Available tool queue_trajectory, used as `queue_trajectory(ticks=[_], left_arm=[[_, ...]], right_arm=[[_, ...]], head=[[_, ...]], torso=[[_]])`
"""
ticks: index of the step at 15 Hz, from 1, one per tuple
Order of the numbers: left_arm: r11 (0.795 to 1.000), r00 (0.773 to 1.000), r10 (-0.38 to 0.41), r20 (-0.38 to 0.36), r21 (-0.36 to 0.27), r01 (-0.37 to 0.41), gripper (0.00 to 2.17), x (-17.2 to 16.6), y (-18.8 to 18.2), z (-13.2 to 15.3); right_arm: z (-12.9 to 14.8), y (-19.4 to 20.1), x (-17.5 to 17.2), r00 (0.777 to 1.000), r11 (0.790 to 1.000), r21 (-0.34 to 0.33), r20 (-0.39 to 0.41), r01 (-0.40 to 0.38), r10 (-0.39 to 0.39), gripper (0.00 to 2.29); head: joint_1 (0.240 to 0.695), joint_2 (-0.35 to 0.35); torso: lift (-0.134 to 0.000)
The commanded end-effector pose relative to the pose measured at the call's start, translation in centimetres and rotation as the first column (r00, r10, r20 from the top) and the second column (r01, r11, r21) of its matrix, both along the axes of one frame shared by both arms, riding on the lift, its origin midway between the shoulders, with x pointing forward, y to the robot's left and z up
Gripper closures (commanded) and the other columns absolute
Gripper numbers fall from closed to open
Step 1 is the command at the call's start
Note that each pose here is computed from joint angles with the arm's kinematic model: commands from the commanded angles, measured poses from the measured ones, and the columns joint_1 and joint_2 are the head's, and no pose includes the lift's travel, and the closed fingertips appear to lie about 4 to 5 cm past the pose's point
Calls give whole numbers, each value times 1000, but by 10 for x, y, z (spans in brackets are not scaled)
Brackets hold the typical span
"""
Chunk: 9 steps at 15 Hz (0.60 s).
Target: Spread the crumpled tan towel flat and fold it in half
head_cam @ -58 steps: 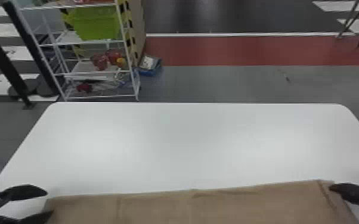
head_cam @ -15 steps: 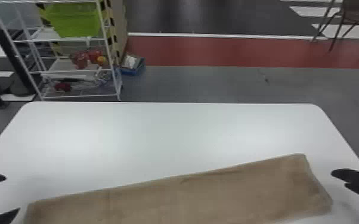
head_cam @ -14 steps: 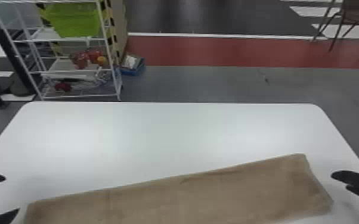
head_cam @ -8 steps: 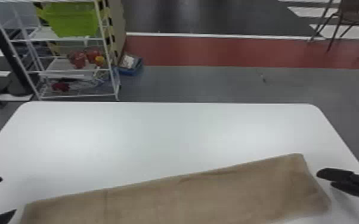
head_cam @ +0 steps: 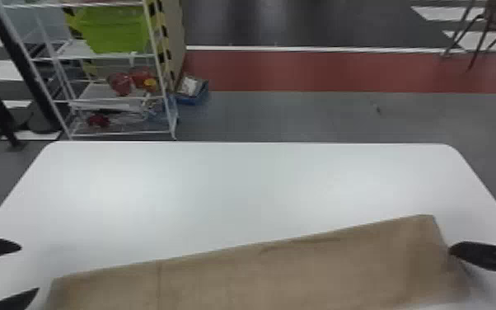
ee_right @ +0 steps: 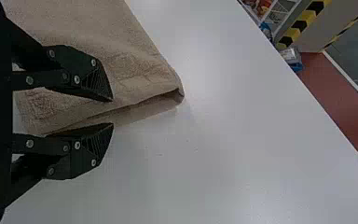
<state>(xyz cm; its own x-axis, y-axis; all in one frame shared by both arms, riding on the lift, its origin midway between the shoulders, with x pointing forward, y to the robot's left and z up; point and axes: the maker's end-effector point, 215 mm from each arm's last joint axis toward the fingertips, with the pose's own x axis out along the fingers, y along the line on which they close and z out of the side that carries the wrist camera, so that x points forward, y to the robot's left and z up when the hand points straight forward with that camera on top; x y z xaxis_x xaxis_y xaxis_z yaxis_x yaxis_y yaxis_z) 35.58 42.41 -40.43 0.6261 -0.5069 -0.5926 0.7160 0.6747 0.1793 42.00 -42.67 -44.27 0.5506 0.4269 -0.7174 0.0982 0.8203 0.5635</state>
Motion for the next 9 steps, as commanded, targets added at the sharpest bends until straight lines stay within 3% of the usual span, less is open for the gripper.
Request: queue_trajectory(ticks=[1, 6, 7, 8, 9], left_arm=[[1000, 1000, 0, -3, 0, 0, 100, 0, 0, -1], [1000, 1000, -1, -3, 1, 1, 100, 0, 0, -1], [1000, 1000, -2, -6, 0, 2, 100, -1, 0, -2], [1000, 1000, -1, -3, -1, 1, 103, 0, 0, -1], [1000, 1000, -4, -2, -1, 4, 110, -1, 0, -1]], right_arm=[[-1, -6, -4, 1000, 1000, -10, -6, 3, -3, 1258], [-3, -5, -15, 1000, 1000, -9, -12, -3, 3, 1349], [-1, -2, -19, 1000, 1000, 10, -22, -4, 4, 1312], [2, -2, -19, 1000, 1000, 14, -16, -2, 2, 1031], [4, -4, -19, 1000, 1000, 13, -12, 4, -4, 971]], head=[[695, -3], [695, -13], [695, -13], [695, -13], [695, -9]], torso=[[-123], [-123], [-123], [-123], [-123]])
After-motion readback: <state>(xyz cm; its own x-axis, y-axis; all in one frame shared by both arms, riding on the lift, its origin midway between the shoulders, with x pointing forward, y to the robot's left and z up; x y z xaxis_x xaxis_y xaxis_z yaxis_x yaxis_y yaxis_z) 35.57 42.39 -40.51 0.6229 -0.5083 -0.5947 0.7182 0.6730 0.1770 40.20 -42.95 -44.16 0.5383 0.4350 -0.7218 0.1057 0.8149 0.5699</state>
